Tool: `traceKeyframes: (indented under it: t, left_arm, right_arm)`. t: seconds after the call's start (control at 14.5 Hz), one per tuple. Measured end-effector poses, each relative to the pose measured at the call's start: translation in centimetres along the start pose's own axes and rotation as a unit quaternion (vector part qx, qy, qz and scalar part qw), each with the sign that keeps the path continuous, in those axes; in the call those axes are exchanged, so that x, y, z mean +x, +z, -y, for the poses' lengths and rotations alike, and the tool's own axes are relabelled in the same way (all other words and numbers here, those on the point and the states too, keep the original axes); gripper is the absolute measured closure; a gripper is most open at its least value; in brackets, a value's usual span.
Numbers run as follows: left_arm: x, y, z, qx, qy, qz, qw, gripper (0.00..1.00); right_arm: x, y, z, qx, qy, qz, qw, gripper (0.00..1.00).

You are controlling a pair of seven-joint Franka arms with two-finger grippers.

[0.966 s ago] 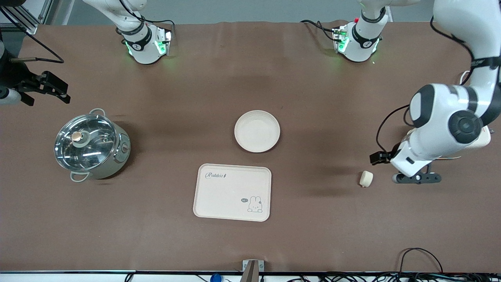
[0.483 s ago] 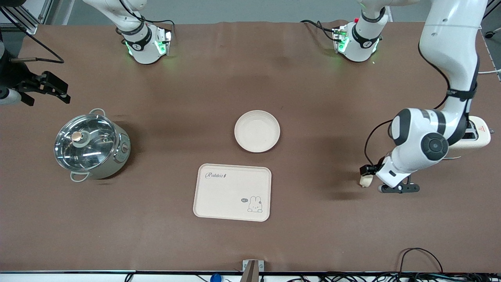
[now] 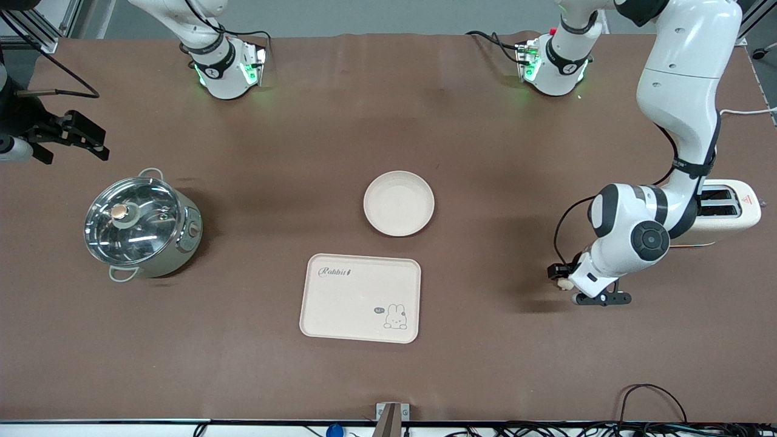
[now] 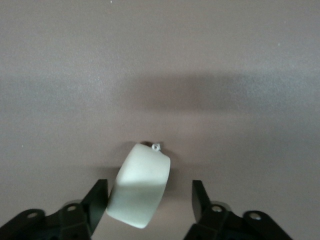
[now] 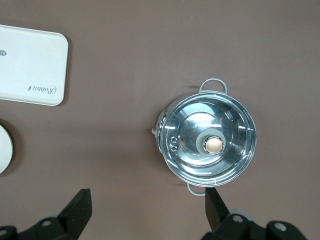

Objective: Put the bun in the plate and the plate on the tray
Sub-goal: 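Close the left gripper on the white bun and lift it, then carry the bun with the left gripper over the white plate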

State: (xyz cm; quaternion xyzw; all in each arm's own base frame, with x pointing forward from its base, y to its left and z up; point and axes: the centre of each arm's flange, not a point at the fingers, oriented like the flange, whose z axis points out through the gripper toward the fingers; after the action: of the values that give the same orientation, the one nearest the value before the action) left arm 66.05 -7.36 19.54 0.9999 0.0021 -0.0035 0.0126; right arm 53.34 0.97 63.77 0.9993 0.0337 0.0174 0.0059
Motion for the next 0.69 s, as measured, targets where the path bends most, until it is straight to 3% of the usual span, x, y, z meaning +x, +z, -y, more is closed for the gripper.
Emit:
traceKeyframes:
  t: [0.07,0.28,0.34,0.48,0.69]
  left_arm:
    - [0.1,0.2,0.0,0.0,-0.001,0.0,1.0,0.29]
    - [0.4,0.8,0.5,0.0,-0.005,0.002,1.0,0.54]
    - [0.4,0.8,0.6,-0.001,-0.007,0.002,1.0,0.54]
    - [0.5,0.7,0.4,-0.003,-0.019,0.001,1.0,0.65]
    - [0.6,0.0,-2.3,-0.016,-0.043,-0.004,0.999,0.65]
  right_arm:
    - [0.0,0.0,0.0,0.0,0.0,0.0,1.0,0.0]
    - [0.0,0.0,0.0,0.0,0.0,0.0,1.0,0.0]
    - [0.0,0.0,0.0,0.0,0.0,0.0,1.0,0.0]
    - [0.0,0.0,0.0,0.0,0.0,0.0,1.0,0.0]
    - [0.0,0.0,0.0,0.0,0.0,0.001,1.0,0.0]
